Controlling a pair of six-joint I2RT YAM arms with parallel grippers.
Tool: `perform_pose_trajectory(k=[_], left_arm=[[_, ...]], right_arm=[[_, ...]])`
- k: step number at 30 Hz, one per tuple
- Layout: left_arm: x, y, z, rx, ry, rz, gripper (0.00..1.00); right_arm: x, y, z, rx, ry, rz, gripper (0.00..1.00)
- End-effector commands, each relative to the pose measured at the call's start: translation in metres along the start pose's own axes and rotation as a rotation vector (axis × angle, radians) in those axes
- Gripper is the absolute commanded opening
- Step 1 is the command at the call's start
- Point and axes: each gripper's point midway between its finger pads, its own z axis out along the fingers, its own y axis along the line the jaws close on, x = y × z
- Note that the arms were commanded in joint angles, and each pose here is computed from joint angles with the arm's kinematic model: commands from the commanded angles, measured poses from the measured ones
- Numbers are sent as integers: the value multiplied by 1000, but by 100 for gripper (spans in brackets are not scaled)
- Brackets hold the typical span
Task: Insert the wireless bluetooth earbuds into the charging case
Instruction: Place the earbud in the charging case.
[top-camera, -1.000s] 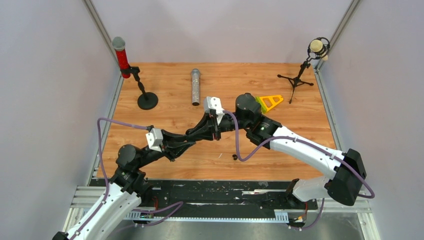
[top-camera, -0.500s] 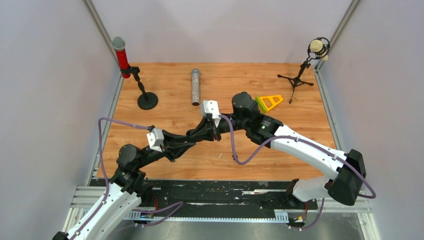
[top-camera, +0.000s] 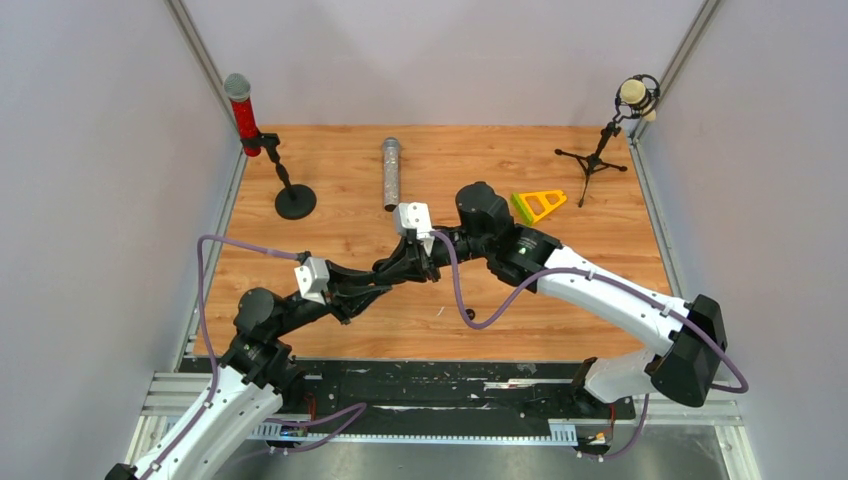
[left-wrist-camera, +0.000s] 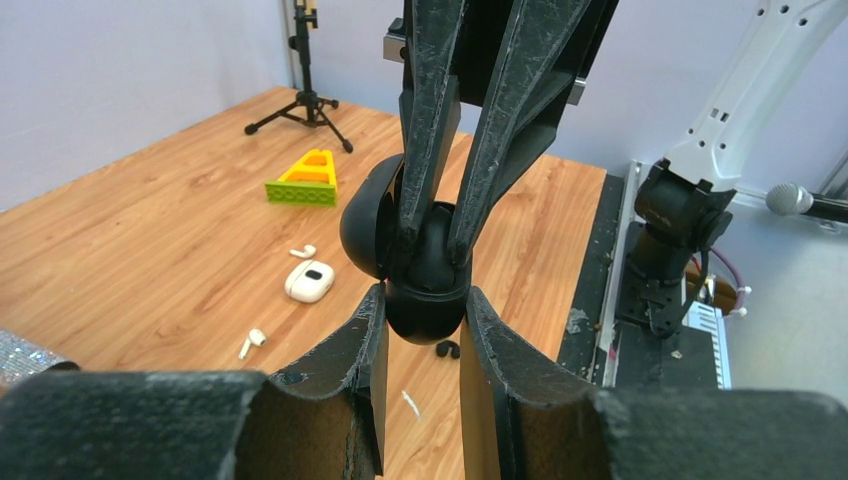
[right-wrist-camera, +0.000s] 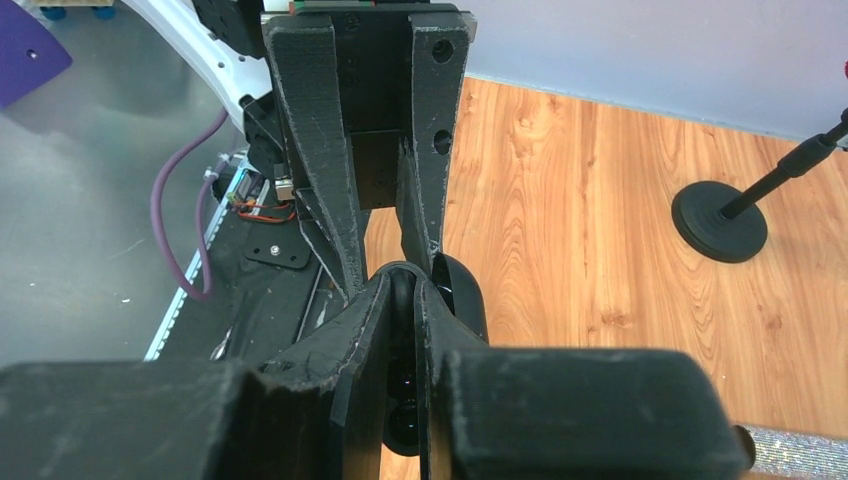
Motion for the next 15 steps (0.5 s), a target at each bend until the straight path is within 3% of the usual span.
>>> perform_pose_trajectory(k=[1, 10, 15], left_arm=[[-24, -3, 0, 14, -77, 81, 0], [-24, -2, 0, 8, -77, 88, 0], [-23, -1, 1, 5, -71, 79, 0]], right_arm=[[0, -4, 4, 12, 29, -34, 0], [7, 2, 4, -31, 69, -23, 0], [0, 4, 4, -42, 53, -17, 21]])
